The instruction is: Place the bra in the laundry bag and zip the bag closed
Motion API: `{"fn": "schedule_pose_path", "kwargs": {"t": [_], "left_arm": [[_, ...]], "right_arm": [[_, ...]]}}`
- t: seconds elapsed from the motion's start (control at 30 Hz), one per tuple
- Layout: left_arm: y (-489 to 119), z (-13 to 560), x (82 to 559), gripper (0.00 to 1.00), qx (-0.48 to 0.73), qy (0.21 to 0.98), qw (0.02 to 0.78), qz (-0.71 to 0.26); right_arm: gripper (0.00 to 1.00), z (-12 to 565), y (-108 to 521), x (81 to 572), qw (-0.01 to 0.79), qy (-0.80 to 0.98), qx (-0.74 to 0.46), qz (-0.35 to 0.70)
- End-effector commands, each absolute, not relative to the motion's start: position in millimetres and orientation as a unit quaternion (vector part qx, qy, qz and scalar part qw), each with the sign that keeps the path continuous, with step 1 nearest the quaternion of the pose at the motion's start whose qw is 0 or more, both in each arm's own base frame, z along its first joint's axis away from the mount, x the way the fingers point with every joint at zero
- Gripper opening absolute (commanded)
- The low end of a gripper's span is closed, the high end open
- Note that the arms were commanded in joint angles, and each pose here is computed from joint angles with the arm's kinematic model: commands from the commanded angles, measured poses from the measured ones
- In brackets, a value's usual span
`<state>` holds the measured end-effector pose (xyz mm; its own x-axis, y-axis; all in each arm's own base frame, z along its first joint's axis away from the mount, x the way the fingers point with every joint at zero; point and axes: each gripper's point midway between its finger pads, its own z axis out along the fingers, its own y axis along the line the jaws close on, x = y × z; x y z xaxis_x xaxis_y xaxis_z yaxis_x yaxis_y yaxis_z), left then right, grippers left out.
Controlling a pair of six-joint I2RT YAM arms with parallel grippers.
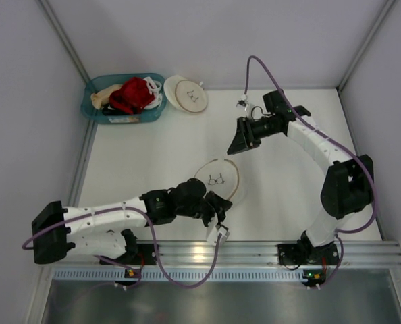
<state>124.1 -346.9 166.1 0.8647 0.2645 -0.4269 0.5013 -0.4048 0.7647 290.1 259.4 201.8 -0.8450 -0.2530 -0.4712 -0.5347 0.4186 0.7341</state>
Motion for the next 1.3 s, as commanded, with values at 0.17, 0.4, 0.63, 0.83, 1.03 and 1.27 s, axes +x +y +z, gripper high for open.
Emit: {"fn": "schedule_pose_path", "kwargs": {"t": [0.17, 0.4, 0.63, 0.83, 1.03, 1.27], "left_arm": [[-356.5, 178.2, 142.8, 0.00, 0.808, 0.275, 0.513, -0.095], [-364.5, 181.3, 153.3, 0.00, 0.800, 0.288, 0.520, -0.087], [-383.2, 199.7, 169.7, 0.00, 0.770, 0.313, 0.551, -0.081], [-395.3, 201.4, 174.7, 0.00, 0.764, 0.318, 0.555, -0.083], [-394.5, 198.4, 166.6, 0.00, 0.766, 0.317, 0.550, -0.104], [-370.9, 178.8, 134.5, 0.00, 0.784, 0.334, 0.502, -0.146]], "right_arm": [[0.62, 203.5, 224.3, 270.8, 0.160, 0.841, -0.247, 0.454], [0.64, 190.4, 207.7, 247.9, 0.143, 0.867, -0.232, 0.418], [0.62, 182.4, 218.8, 231.8, 0.090, 0.853, -0.209, 0.470], [0.51, 180.8, 234.0, 235.9, 0.061, 0.846, -0.201, 0.490], [0.05, 187.1, 243.3, 245.8, 0.065, 0.839, -0.219, 0.494], [0.00, 197.9, 247.5, 272.5, 0.109, 0.836, -0.237, 0.483]]}}
